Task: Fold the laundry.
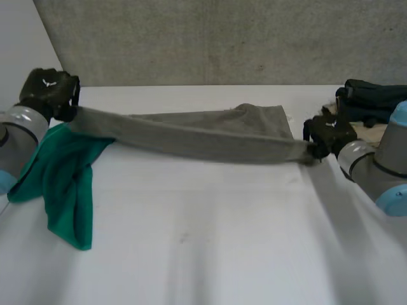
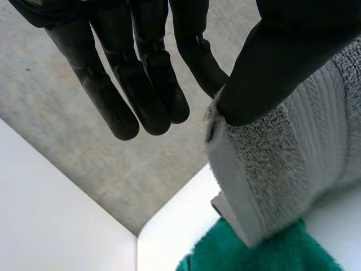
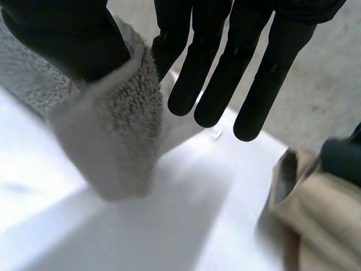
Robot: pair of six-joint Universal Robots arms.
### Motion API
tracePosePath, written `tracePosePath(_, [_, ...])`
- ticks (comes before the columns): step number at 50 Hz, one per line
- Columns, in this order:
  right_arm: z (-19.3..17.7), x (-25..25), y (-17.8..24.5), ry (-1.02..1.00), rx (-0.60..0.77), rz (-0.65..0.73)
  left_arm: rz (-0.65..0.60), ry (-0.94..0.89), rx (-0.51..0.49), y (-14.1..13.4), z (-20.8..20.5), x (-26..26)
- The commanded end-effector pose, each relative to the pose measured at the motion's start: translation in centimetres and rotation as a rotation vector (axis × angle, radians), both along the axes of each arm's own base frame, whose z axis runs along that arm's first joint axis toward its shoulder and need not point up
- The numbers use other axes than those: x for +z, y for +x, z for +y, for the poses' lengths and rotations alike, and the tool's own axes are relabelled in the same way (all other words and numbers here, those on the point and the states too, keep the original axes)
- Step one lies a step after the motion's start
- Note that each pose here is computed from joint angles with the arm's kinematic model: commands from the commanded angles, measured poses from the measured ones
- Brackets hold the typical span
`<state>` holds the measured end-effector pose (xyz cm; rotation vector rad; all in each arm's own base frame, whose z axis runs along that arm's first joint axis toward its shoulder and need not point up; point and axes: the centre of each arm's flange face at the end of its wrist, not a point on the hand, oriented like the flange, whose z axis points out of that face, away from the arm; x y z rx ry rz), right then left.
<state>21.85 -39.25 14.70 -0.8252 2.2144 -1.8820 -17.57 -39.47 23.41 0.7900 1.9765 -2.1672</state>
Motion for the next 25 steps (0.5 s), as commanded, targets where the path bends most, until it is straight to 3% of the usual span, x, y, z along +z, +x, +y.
tracePosePath(1, [-1.6,-1.5,-0.8,0.099,-0.053,-0.060,-0.002,0.001,0.002,0.2,-0.1,-0.4])
tracePosePath(7, [-2.7,-1.9,-1.6,0.201,-0.094,-0.116,-0.003,0.030,-0.002,-0.1,0.0,-0.6])
tracePosePath(17, [-1.7,-1.4,-2.0,0.285,-0.085,-0.043,-0.016,0.090,0.019,0.4,0.7,-0.8])
tracePosePath(21, [-0.8,0.8,-2.9,0.257,-0.080,0.027,-0.058,0.155,0.008,0.2,2.2,-1.0])
tracePosePath(25, [2.1,2.3,-4.7,0.289,-0.037,0.222,-0.150,0.278,-0.012,0.2,5.3,-1.3])
